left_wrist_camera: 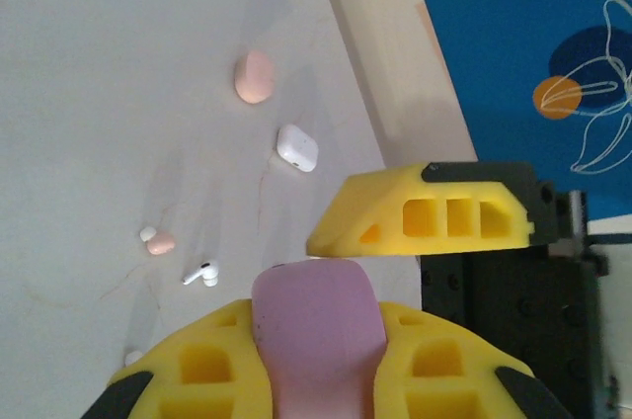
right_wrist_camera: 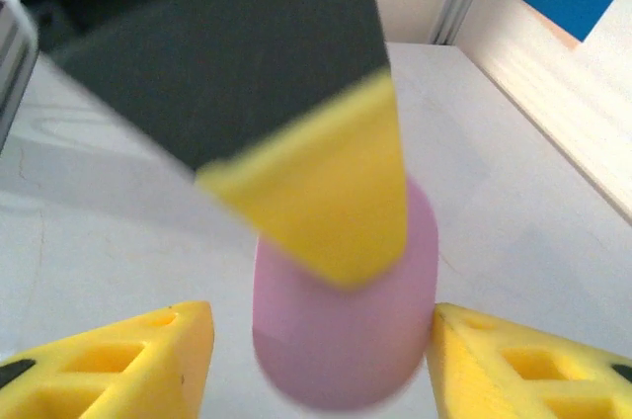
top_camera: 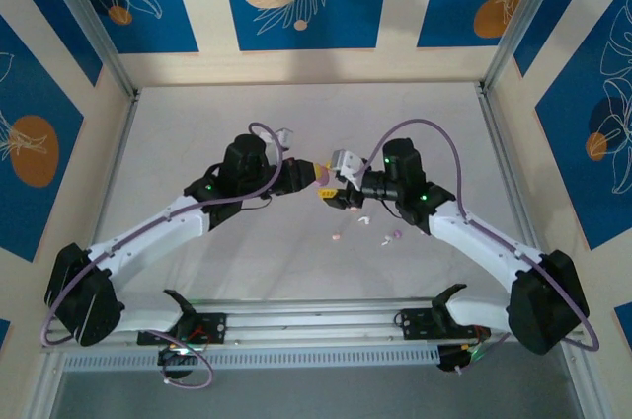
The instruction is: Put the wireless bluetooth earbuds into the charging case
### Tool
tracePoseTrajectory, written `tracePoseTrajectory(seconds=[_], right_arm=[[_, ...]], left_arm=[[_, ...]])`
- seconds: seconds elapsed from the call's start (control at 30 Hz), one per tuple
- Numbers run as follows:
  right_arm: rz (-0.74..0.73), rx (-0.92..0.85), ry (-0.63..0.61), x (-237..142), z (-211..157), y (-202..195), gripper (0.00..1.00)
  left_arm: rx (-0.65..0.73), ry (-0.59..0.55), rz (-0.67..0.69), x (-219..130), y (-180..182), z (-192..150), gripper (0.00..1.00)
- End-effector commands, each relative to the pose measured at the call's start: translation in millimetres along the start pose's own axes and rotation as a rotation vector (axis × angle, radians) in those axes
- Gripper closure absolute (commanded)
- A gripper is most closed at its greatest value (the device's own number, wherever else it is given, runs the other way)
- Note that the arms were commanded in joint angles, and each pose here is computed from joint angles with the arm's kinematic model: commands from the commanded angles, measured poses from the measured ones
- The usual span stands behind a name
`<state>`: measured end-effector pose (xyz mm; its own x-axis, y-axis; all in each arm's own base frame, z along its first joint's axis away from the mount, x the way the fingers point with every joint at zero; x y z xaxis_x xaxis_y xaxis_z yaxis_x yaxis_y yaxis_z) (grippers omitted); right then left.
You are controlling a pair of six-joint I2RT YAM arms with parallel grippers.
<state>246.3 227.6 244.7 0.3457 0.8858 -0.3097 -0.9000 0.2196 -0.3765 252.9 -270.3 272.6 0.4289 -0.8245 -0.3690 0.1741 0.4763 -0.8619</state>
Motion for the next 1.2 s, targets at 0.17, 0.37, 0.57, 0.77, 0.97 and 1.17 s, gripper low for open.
tracePoseTrajectory(seconds=[0.17,0.37,0.57,0.77,0.97,1.17], right_arm=[[-0.005,-0.015,-0.136,-10,10,0,0.4],[-0.019,0.013,-0.216,-13,24,-10,0.42],[0.001,0.014,-0.212,-11,24,-13,0.51],[0.008,0.019,-0.196,-13,20,-14,0.51],[0.009,0.028,-0.183,-16,18,-16,0.56],[0.047,0.055,-0.187,-18,22,-16,0.66]], left_arm=[[-0.126,-0.036,-0.16,-9,-22,4,0.93],[-0.186,-0.028,-0.217,-7,-22,2,0.93],[-0.216,-0.015,-0.274,-6,-28,2,0.93],[-0.218,-0.022,-0.291,-8,-32,4,0.93],[-0.215,-0.021,-0.301,-9,-34,4,0.93],[-0.184,-0.021,-0.332,-10,-40,5,0.86]])
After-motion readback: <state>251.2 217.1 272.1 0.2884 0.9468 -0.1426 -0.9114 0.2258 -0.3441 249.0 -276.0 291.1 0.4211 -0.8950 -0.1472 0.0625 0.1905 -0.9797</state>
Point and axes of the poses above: each hand's point on the last joint's axis, 136 mm out from that joint toward the fingers, its own x axis out along the fingers, its own y axis along the line the jaws close on, z = x × y, the point moved 5 cm from there along -x, back along the fingers, and after that the axes turned 10 degrees about -x, right-handed, at the moved point
